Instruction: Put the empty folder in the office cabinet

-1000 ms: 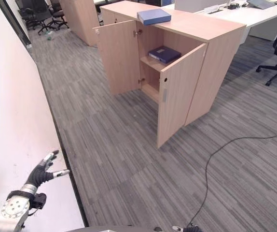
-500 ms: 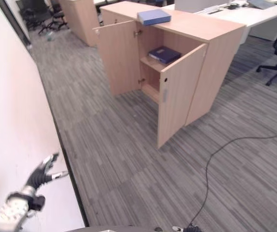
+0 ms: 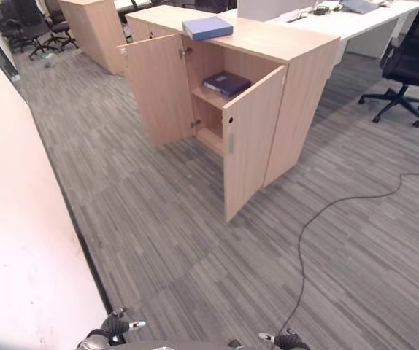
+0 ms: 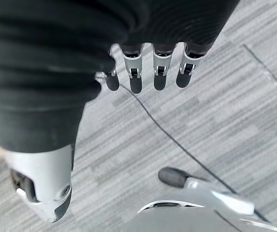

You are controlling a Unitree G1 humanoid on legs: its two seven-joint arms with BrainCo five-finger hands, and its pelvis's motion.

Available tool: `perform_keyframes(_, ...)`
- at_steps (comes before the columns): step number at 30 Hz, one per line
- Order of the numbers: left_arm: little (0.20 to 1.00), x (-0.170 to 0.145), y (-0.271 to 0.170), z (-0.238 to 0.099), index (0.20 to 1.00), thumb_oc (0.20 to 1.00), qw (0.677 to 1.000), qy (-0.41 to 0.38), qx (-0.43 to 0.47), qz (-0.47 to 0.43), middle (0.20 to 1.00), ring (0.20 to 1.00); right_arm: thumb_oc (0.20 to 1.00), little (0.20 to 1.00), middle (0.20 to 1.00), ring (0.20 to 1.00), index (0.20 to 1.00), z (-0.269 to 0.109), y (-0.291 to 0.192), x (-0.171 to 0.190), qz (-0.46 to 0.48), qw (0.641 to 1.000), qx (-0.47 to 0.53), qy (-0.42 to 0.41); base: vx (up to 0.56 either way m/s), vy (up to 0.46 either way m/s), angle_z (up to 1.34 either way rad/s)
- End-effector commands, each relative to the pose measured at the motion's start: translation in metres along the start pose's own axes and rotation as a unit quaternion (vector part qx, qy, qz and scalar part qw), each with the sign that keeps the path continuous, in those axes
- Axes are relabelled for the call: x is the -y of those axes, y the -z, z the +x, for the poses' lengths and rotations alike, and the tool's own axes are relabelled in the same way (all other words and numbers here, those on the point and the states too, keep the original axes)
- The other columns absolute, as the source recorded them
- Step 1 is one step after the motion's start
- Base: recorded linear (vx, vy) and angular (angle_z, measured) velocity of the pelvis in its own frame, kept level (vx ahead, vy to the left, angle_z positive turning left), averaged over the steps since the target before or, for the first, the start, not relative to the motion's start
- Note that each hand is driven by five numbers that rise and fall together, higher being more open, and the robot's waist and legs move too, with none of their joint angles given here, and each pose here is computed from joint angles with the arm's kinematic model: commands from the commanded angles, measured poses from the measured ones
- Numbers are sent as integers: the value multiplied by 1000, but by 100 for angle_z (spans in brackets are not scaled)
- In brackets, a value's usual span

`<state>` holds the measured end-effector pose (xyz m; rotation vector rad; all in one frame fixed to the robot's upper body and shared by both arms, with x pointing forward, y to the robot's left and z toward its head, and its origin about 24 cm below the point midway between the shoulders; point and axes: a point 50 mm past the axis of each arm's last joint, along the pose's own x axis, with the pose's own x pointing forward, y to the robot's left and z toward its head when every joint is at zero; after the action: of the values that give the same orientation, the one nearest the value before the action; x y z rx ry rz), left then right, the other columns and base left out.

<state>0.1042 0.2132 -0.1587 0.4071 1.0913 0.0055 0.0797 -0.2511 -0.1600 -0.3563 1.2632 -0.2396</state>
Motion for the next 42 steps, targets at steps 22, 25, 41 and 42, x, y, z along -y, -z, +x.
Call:
perform_keyframes(22,1000,-26,-4,4,1000,1000,999,-44,-1,-19,1000,1000,1000,1000,1000,1000,1000,3,-20,4,17,1000,24,3,3,-3,0)
perform_keyframes(25,1000,-23,-3,4,1000,1000,999,-40,-4,-20,1000,1000,1000,1000,1000,1000,1000,2,-23,0,11,1000,28,-6,74,-52,-4)
perform_keyframes(41,1000,-44,10,2,1000,1000,988,-90,-28,-121,1000,1000,1000,1000,1000,1000,1000,3,-43,5,6,998,57,6,100,-91,3)
perform_keyframes(42,1000,-43,15,1,1000,1000,987,-91,-36,-127,1000,1000,1000,1000,1000,1000,1000,3,-44,6,6,998,60,9,134,48,-5)
